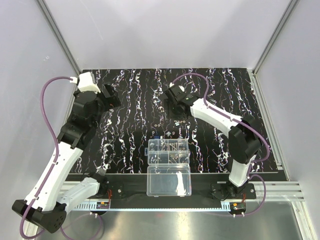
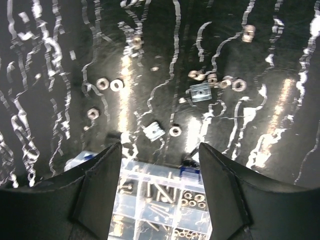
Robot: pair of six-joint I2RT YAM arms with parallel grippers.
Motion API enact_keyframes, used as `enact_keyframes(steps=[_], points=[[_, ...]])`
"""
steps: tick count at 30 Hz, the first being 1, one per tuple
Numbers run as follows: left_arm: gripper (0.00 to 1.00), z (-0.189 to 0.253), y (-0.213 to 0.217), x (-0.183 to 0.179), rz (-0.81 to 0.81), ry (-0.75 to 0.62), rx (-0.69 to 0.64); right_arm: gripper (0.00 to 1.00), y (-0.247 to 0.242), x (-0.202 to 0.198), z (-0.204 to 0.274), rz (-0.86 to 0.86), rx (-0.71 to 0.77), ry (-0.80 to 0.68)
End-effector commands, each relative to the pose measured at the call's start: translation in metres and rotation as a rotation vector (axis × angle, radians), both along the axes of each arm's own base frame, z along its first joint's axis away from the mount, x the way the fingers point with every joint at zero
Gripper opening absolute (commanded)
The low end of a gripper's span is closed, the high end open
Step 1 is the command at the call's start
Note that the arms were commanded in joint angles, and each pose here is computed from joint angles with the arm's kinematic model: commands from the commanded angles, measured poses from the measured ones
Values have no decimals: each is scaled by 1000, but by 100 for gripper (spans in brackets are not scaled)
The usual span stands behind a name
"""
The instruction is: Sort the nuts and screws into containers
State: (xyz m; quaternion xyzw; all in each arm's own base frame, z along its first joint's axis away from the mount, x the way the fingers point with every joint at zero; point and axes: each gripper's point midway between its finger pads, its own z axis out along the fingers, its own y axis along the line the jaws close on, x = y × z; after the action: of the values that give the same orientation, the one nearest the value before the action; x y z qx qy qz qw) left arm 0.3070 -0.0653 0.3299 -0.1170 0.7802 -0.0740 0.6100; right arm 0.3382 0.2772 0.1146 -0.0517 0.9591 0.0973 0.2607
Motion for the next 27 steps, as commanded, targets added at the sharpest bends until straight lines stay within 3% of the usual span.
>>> enact_keyframes(steps=[1,13,17,21,27], points=[[99,13,-6,6,-25,-45,-26,70,-14,16,8,-79,5,-54],[99,0,-19,14,-85,4,-9,70,-38,19,-32,-141,-98,-31],[99,-9,-22,20,-87,37,5,70,-27,25,-43,-129,-47,-36],[99,-14,-19,23,-72,59,29,64,-9,34,-51,-78,-8,-27],[99,-20,-18,26,-63,81,49,61,-14,39,-71,-62,-80,-4]])
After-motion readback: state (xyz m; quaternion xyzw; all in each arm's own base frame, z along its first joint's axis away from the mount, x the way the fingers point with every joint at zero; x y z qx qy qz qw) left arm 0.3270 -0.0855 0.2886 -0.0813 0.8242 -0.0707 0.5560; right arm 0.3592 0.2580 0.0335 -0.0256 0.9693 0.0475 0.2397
